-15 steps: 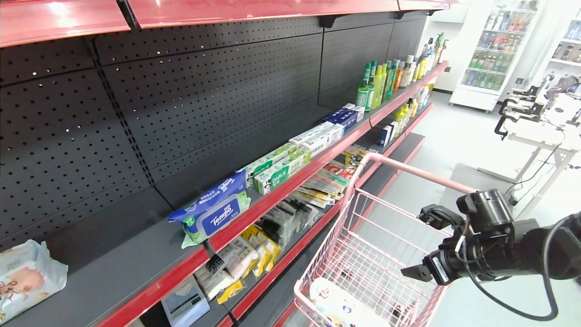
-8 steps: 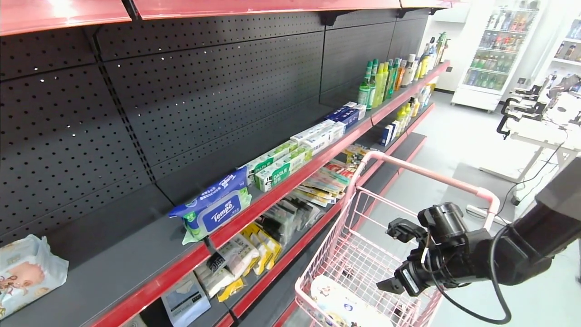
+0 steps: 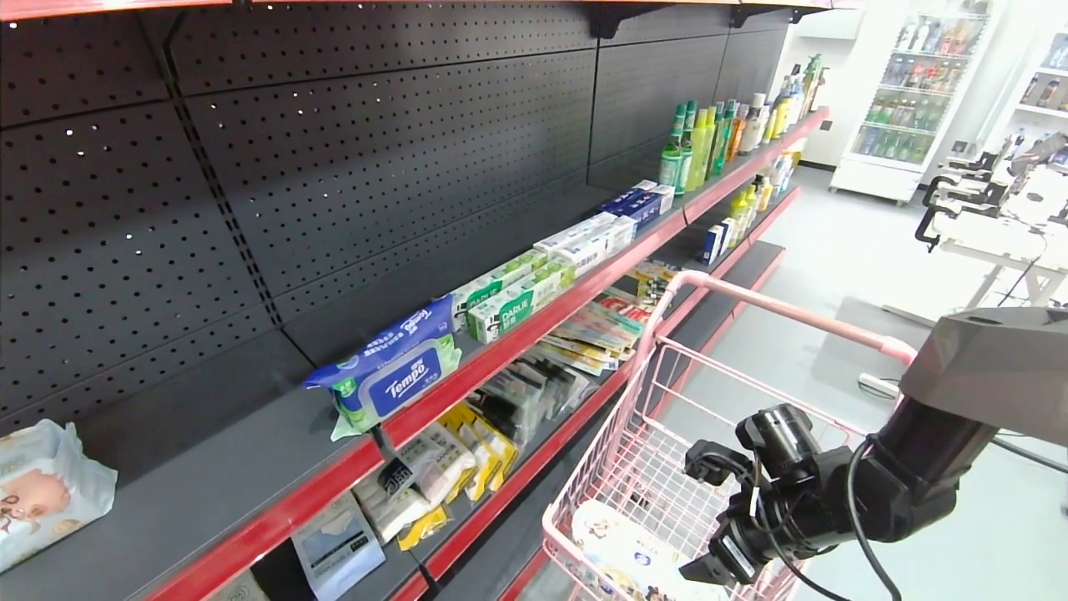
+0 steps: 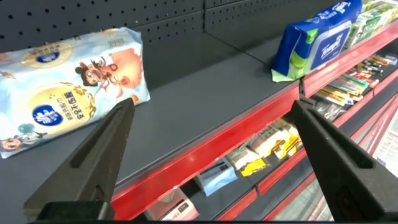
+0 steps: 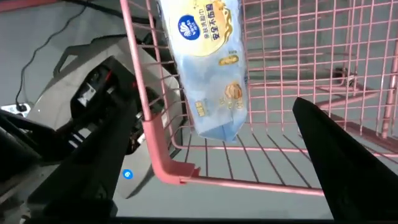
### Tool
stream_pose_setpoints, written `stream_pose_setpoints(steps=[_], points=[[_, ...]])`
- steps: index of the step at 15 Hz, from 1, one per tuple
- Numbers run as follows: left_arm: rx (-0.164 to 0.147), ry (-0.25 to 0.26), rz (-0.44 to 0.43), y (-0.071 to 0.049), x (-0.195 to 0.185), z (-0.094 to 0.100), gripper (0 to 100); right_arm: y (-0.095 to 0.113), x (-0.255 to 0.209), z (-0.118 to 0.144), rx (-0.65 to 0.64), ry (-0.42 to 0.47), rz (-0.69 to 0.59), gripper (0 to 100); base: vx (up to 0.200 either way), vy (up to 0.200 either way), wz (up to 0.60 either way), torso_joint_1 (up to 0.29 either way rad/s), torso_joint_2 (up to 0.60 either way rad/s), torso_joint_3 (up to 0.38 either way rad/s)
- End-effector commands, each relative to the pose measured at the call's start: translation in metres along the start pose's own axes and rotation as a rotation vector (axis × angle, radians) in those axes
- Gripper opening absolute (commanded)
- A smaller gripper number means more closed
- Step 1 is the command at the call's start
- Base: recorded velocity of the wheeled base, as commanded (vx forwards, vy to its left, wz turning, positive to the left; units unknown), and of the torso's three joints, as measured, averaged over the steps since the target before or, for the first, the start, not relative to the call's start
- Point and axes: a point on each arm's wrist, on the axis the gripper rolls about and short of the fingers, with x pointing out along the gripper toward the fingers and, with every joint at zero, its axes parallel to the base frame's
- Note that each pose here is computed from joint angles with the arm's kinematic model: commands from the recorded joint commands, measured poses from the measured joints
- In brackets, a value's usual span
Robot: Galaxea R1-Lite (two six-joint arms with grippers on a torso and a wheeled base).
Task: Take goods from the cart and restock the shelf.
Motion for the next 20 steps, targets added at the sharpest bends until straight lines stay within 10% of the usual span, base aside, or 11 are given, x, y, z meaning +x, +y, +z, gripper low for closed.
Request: stream_pose_setpoints(steps=[1,20], points=[[0.000,0.001,0.002,0.000,0.000,0.000,100,0.001,0.004,-0.006,-0.017,0.025,0.011,100,0.000,0.000,0.00,-0.124,0.27,0.159],[0.000,0.001,0.002,0.000,0.000,0.000,100,-0.009,0.014,-0.012,-0.146,0.005,0.007,100,0.000,0.000,0.00,-0.110,0.26,0.144]])
